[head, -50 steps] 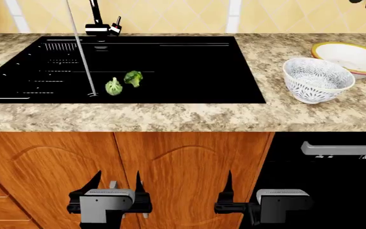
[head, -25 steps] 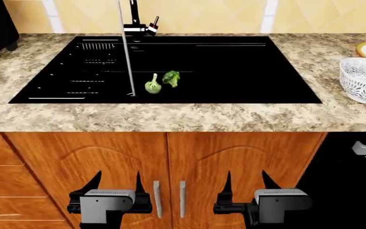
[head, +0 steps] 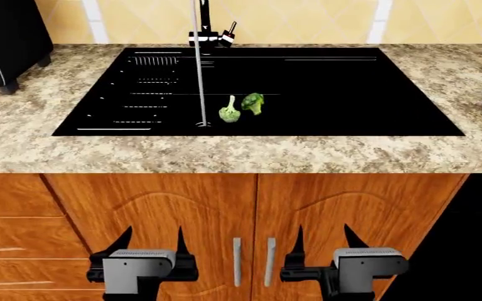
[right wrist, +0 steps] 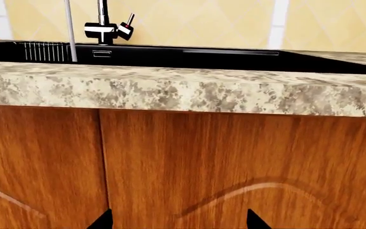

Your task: Pick the sweet potatos and broccolis from the sink and place them in one bowl. Place the broccoli in the other bowl. Then turn off the sink faucet.

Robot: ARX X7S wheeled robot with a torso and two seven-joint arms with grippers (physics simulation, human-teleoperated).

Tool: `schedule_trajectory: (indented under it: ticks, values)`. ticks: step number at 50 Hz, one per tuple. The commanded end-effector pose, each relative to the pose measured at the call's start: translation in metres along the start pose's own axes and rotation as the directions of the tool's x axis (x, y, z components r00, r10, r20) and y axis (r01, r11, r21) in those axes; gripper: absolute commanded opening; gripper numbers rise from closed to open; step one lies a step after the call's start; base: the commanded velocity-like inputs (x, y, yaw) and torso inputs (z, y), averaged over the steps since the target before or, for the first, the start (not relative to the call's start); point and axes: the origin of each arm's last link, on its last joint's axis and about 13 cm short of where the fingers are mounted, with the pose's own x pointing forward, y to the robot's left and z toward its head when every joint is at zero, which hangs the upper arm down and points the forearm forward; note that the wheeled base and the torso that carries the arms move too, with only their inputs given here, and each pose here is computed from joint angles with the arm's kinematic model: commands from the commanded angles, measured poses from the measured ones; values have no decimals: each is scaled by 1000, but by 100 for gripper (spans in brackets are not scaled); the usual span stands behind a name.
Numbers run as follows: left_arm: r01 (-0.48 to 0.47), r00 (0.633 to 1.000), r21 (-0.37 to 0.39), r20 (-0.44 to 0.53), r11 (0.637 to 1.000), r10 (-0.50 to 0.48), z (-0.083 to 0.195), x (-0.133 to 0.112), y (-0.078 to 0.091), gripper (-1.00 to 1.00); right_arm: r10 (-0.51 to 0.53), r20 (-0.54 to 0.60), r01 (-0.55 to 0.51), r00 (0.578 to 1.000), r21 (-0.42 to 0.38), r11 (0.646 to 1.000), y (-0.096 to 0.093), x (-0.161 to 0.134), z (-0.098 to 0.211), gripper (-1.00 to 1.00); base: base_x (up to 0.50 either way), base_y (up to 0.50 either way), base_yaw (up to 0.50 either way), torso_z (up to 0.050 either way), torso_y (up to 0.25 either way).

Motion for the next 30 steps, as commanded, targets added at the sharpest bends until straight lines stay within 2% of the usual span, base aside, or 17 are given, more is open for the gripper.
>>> schedule_trajectory:
  ticks: [1, 21, 30]
  values:
    - [17, 1000, -1, -12, 1000, -17, 0, -2, -1, 100, -3, -6, 3, 1000, -3, 1000, 0, 0, -1, 100, 0, 0, 0, 0, 0]
    - [1, 1000, -3, -2, 1000, -1, 2, 0, -1, 100, -2, -16, 2, 1000, 0, 1000, 0, 1, -1, 100, 0, 0, 0, 0, 0]
    - [6, 1000, -4, 1, 1000, -6, 2, 0, -3, 100, -3, -17, 3, 1000, -2, 1000, 0, 1, -1, 100, 0, 0, 0, 47, 0]
